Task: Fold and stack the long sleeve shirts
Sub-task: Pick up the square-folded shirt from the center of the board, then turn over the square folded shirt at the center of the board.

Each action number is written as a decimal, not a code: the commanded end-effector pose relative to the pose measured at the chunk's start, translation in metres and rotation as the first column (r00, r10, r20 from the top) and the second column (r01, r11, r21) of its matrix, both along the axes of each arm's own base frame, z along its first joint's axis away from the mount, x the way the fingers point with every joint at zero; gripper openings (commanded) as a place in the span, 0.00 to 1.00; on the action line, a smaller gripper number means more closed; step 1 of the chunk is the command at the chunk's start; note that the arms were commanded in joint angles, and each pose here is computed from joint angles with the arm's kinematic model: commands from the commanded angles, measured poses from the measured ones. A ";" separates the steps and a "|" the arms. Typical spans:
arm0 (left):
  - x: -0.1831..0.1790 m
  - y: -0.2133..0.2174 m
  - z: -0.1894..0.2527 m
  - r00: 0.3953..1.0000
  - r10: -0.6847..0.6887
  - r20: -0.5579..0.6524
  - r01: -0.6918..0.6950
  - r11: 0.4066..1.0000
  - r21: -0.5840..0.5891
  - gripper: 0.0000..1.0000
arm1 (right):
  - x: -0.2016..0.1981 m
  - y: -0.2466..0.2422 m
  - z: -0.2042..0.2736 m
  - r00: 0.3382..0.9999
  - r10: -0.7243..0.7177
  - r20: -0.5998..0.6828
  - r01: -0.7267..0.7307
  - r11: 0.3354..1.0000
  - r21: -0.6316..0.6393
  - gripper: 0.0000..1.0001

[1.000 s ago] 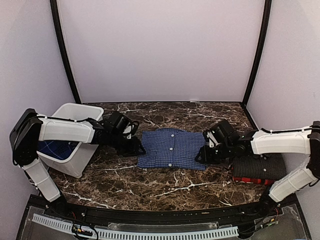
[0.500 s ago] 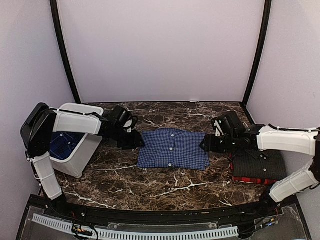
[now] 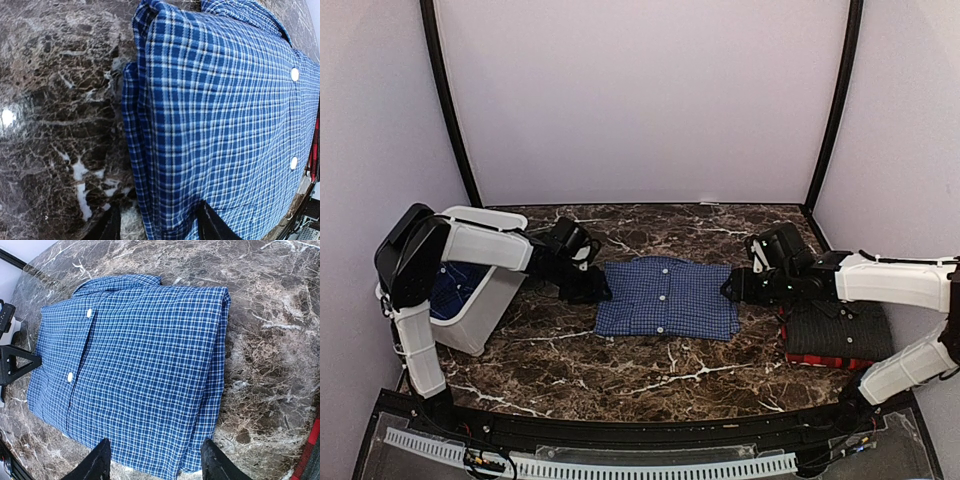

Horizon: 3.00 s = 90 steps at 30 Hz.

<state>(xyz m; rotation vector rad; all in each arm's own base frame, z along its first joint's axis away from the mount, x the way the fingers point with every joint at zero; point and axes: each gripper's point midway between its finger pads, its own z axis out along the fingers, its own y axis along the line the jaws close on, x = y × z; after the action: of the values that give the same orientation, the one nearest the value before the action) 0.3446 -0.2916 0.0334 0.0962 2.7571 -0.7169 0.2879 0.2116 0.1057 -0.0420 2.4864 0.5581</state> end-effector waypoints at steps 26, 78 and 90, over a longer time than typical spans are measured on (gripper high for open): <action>-0.011 -0.050 -0.008 0.996 -0.019 -0.084 0.012 0.996 -0.083 0.00 | 0.010 0.004 0.005 0.999 0.009 0.031 -0.009 1.000 0.016 0.58; -0.023 0.022 0.156 0.985 -0.104 0.141 0.122 0.985 -0.124 0.00 | 0.025 0.091 -0.102 0.977 0.119 -0.179 -0.123 0.992 -0.011 0.02; -0.005 -0.030 0.254 0.949 -0.149 0.278 0.241 0.911 -0.335 0.00 | 0.027 0.224 -0.099 0.941 0.304 -0.149 -0.267 0.937 0.225 0.01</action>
<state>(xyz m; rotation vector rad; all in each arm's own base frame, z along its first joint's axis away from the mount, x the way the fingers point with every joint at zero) 0.3375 -0.2965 0.2325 0.2947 2.4987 -1.0095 0.3312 0.3936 0.0228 -0.2505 2.5634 0.8433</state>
